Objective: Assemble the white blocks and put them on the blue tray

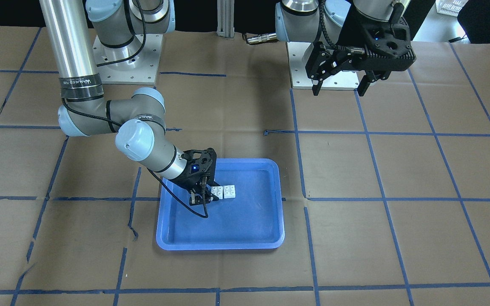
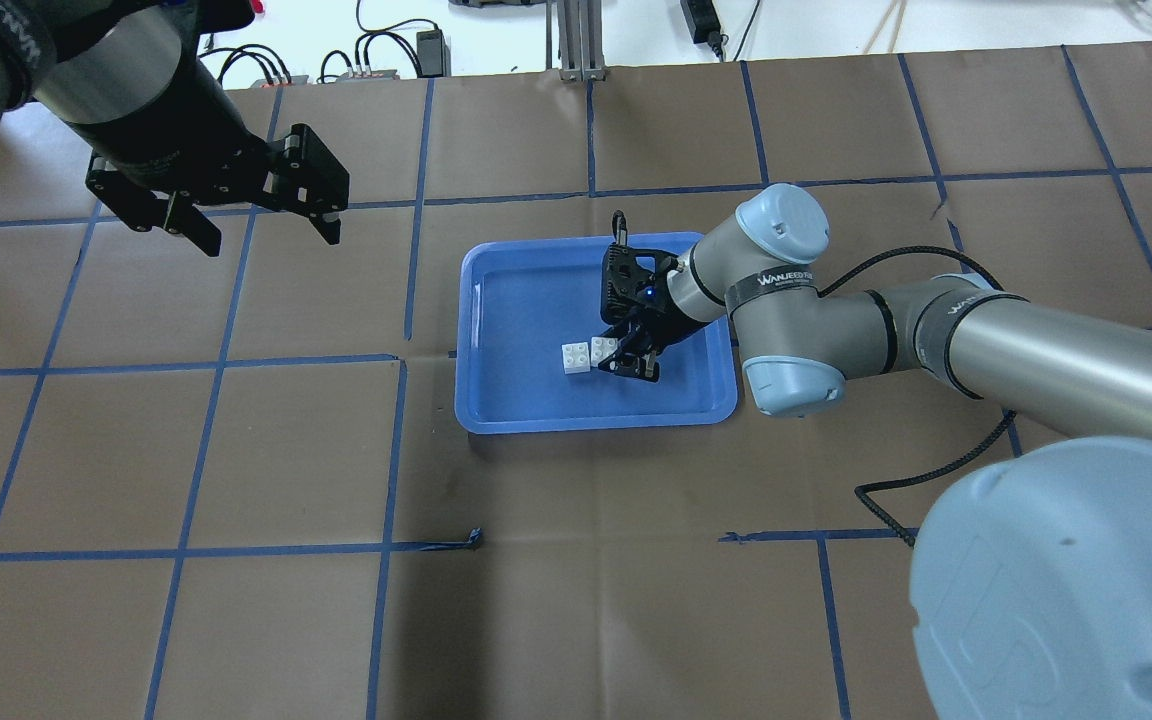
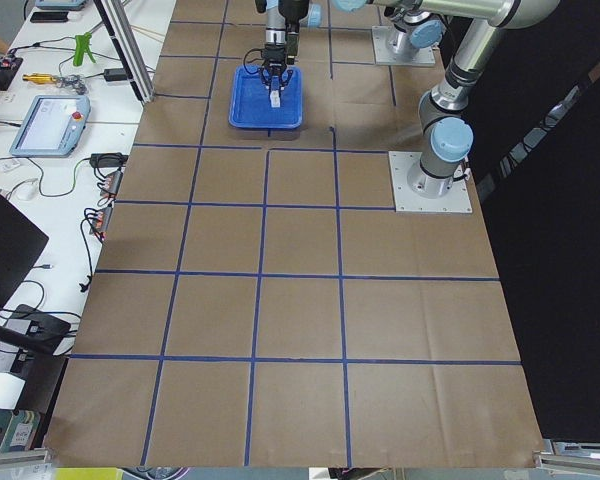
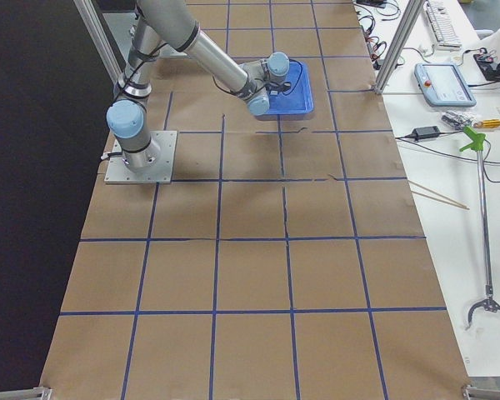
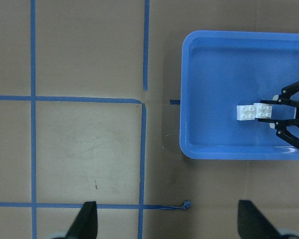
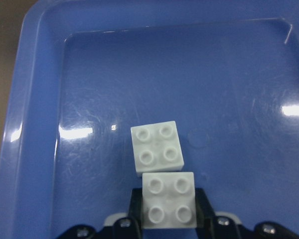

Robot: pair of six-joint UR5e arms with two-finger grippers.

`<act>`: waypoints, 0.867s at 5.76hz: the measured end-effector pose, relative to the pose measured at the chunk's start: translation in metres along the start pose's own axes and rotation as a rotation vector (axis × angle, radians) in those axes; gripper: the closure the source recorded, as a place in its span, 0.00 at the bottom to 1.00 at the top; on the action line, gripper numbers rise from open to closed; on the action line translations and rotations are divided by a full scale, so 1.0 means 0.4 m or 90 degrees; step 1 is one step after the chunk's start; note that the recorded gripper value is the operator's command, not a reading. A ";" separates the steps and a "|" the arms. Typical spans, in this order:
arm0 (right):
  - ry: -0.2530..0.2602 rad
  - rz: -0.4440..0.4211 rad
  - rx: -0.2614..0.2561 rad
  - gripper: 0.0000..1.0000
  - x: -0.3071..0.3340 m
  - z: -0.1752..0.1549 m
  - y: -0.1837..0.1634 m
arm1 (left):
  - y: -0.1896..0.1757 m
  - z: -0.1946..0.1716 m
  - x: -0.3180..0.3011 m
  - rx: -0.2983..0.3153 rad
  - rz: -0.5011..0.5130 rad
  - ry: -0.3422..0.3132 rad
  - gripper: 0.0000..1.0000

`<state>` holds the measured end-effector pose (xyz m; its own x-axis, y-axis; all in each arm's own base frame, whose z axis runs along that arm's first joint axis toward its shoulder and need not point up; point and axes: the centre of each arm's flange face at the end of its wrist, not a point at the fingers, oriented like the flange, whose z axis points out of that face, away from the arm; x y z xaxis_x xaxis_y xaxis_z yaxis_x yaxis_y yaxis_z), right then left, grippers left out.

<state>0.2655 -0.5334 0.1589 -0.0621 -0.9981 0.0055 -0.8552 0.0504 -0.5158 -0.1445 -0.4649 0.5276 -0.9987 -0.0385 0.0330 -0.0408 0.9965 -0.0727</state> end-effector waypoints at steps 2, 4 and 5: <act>-0.001 0.000 0.000 0.68 -0.001 0.001 -0.001 | 0.000 0.000 0.002 0.000 0.001 0.001 0.01; -0.003 -0.001 0.000 0.68 -0.003 0.003 -0.003 | 0.001 0.000 0.002 0.000 0.001 0.000 0.01; -0.004 -0.004 0.000 0.68 -0.007 0.006 -0.009 | -0.001 0.003 0.002 -0.001 0.000 0.000 0.01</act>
<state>0.2698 -0.5311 0.1587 -0.0528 -0.9986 0.0036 -0.8553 0.0434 -0.5163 -0.1451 -0.4654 0.5267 -0.9987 -0.0386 0.0330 -0.0409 0.9967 -0.0708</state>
